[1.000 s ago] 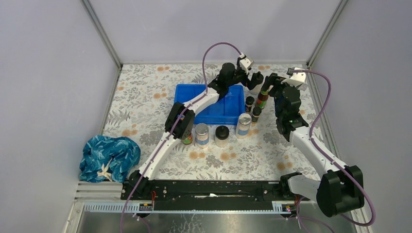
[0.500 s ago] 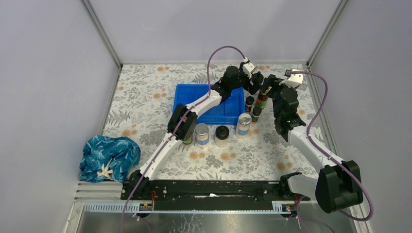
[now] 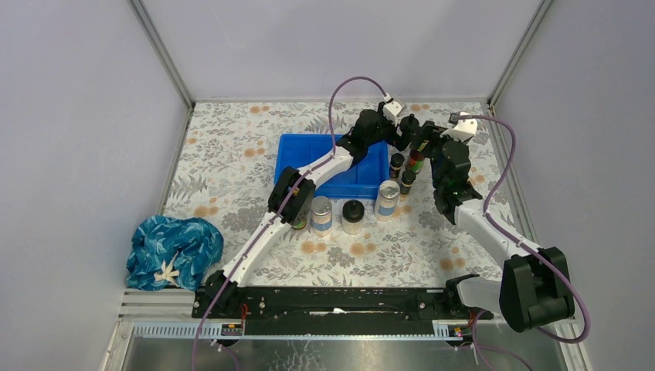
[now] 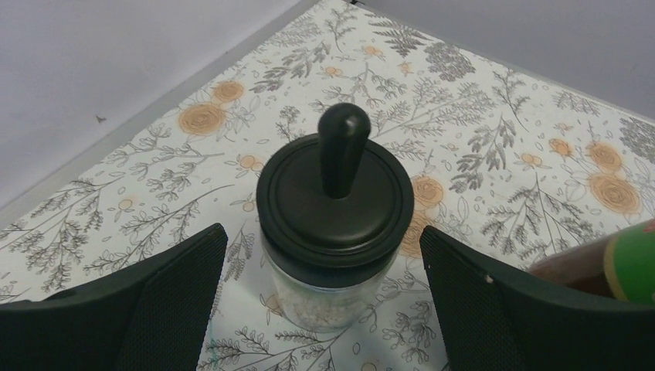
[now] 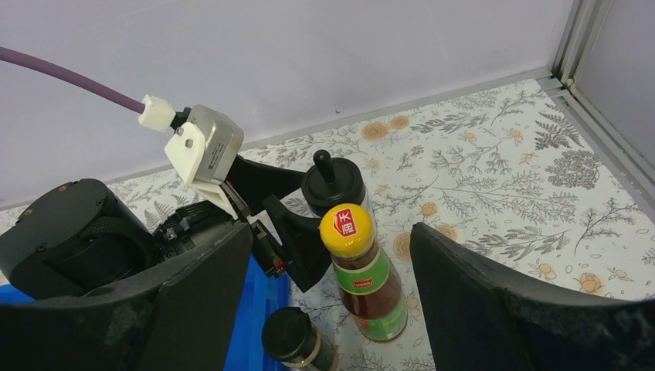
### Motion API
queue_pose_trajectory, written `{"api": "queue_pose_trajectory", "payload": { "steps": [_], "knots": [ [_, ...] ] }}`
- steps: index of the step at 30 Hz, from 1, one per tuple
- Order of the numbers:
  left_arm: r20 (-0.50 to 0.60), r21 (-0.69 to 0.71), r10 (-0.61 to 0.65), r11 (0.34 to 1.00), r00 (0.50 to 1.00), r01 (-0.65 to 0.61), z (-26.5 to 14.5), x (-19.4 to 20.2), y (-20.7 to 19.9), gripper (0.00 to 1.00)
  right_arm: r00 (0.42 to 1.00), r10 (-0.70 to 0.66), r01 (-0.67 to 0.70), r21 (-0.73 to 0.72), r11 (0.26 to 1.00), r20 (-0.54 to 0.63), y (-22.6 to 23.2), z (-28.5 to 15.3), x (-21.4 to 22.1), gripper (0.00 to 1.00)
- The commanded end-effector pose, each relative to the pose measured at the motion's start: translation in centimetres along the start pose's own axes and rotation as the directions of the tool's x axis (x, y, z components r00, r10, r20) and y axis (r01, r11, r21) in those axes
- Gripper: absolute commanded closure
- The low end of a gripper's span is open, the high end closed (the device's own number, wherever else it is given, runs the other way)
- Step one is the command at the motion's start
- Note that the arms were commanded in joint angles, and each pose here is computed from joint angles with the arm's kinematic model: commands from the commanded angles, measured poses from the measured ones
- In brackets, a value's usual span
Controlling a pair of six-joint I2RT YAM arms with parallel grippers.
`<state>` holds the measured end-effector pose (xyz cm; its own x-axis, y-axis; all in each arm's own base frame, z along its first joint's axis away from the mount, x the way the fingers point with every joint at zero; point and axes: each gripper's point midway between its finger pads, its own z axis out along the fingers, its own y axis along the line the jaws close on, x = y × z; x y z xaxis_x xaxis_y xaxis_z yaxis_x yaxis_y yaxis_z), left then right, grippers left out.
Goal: Organize the condiment bottles
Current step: Pick up the bottle from the center of the board.
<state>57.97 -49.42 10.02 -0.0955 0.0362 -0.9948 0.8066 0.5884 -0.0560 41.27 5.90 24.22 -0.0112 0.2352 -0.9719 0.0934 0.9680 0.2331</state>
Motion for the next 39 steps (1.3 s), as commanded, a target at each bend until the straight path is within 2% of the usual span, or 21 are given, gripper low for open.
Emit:
{"api": "queue_pose_trajectory", "payload": {
  "steps": [1,7,11,18,26,39],
  "knots": [
    [0.107,-0.05,-0.011,0.999,0.994,0.017,0.7,-2.0,0.3,0.01,0.998,0.037,-0.035,-0.033,0.999,0.048,0.9,0.1,-0.9,0.18],
    [0.167,-0.076,-0.027,0.996,0.986,0.04,0.9,-2.6,0.3,0.05,0.999,0.035,-0.033,-0.033,0.999,0.041,1.0,0.3,-0.4,0.18],
    [0.189,-0.073,-0.031,0.996,0.981,0.045,1.0,-3.0,0.2,0.04,0.999,0.033,-0.032,-0.034,0.999,0.042,1.1,0.4,-0.5,0.19],
    [0.157,-0.045,-0.022,0.999,0.987,0.03,1.1,-2.0,-0.4,0.04,0.998,0.039,-0.037,-0.036,0.999,0.043,1.2,0.4,-0.3,0.19],
    [0.123,-0.029,-0.004,1.0,0.992,0.007,1.1,-2.0,-0.9,0.1,0.997,0.047,-0.046,-0.034,0.998,0.054,1.2,0.0,-0.5,0.19],
    [0.067,-0.032,0.011,0.999,0.998,-0.008,1.1,-0.7,-1.3,0.26,0.996,0.061,-0.059,-0.031,0.998,0.069,1.0,-0.5,-0.4,0.19]
  ]
}}
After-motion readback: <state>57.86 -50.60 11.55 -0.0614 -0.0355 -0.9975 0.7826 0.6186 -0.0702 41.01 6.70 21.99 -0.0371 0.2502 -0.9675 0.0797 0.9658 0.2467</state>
